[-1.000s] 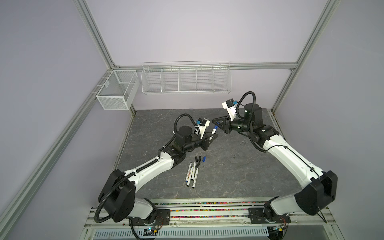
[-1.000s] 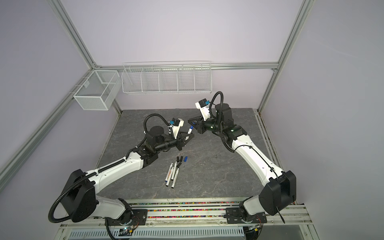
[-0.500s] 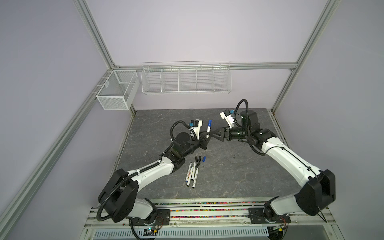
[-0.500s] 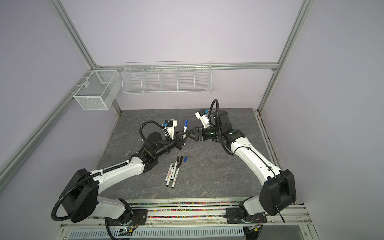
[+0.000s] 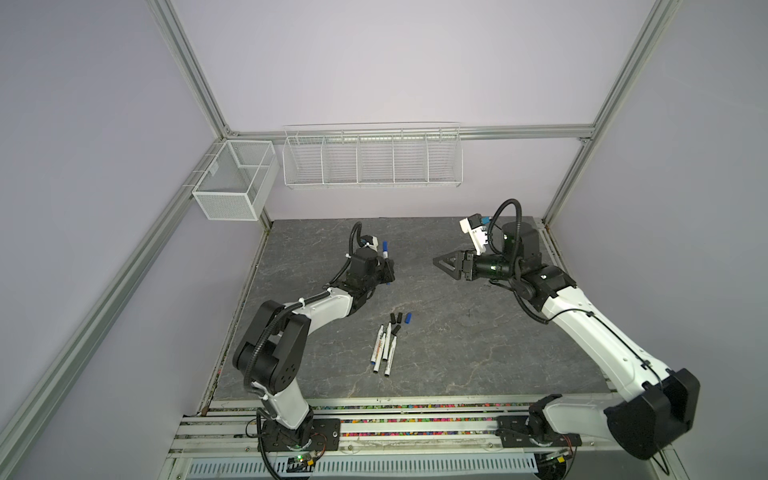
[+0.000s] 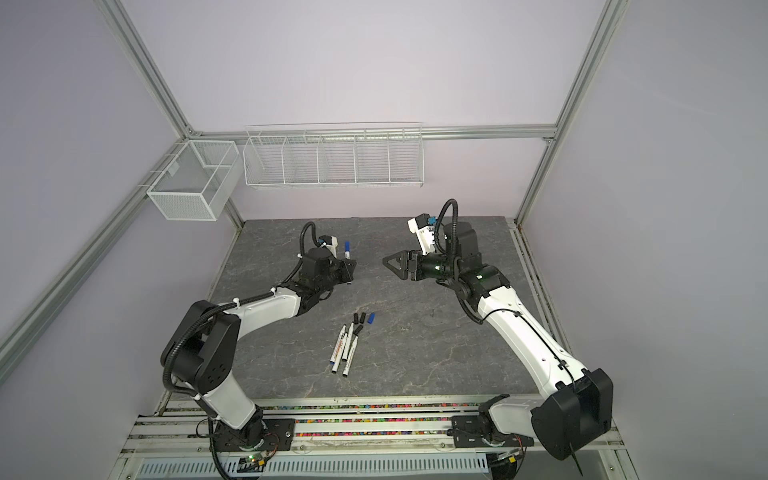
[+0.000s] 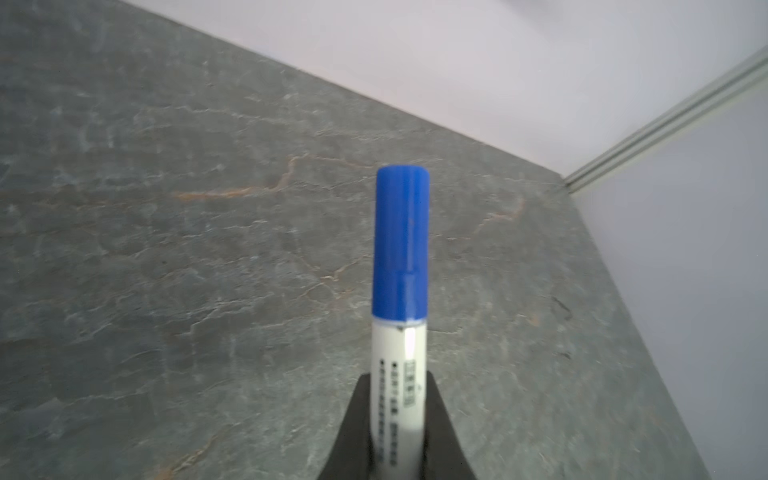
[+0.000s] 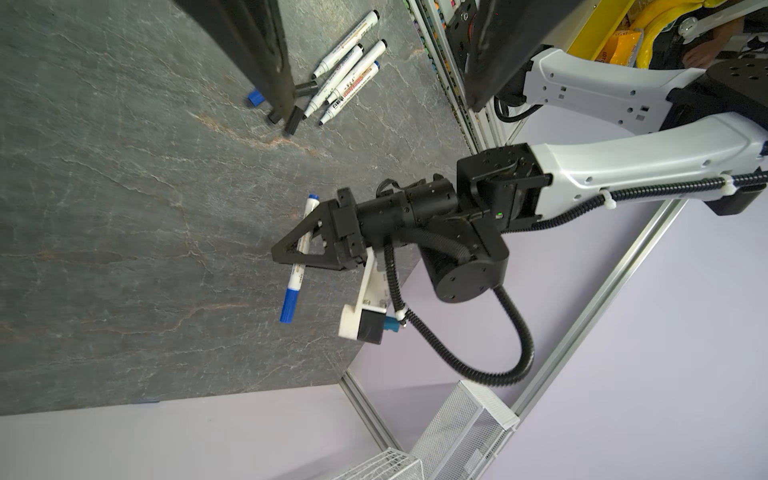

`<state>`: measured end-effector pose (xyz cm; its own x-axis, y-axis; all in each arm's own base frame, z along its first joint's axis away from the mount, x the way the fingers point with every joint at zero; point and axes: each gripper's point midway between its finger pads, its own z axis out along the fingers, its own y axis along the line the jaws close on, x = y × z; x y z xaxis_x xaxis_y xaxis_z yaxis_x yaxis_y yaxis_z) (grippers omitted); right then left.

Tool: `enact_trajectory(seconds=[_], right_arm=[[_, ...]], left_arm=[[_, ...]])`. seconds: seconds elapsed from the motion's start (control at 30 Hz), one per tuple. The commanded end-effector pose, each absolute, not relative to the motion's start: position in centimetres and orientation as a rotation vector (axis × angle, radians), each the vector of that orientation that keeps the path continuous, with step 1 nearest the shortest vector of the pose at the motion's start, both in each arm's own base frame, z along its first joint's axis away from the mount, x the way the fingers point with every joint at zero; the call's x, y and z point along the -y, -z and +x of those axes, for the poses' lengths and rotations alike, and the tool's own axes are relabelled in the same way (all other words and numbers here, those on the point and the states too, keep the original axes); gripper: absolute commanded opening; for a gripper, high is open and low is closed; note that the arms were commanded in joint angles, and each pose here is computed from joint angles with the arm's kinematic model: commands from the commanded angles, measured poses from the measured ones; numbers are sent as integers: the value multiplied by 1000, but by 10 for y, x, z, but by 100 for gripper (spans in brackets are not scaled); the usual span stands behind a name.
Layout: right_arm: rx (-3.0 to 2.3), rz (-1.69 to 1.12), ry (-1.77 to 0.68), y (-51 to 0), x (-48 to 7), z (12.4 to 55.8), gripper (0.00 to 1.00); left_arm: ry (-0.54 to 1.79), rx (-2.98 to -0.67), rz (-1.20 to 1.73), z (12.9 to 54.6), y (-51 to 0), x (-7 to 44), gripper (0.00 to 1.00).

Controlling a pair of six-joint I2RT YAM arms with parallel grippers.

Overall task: Insert the pens into the pen caps
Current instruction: 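Open the right gripper and draw it back while the left gripper lowers the capped marker, then lay the capped marker on the table and open the left gripper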

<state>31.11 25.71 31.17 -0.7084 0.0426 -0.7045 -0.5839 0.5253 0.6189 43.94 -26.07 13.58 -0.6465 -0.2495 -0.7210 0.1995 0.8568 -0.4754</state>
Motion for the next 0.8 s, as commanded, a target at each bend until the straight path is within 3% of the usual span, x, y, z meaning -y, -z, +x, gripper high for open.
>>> enact_trajectory(seconds=[0.0, 0.23, 0.37, 0.43, 0.47, 0.57, 0.67, 0.77], right_arm=[[-2148, -413, -1144, -293, -252, 313, 68], [-2159, -429, -1120, -289, -249, 310, 68], [-2166, -435, -1108, -286, -247, 307, 68], [-2169, -438, -1101, -285, -246, 306, 68], [-2170, -440, -1095, -285, -245, 305, 68], [-2176, -446, -1076, -284, -243, 305, 68], [-2177, -453, -1072, -284, -243, 303, 67], [-2181, -457, -1070, -282, -243, 303, 67]], left_arm=[[464, -2413, -56, 443, -87, 245, 0], [359, -2565, -71, 457, -47, 246, 0], [330, -2606, -95, 459, -35, 244, 6], [327, -2617, -106, 459, -32, 243, 10], [327, -2620, -111, 458, -32, 243, 18], [315, -2624, -124, 458, -31, 240, 31], [309, -2624, -130, 458, -32, 238, 39], [313, -2618, -119, 458, -35, 239, 39]])
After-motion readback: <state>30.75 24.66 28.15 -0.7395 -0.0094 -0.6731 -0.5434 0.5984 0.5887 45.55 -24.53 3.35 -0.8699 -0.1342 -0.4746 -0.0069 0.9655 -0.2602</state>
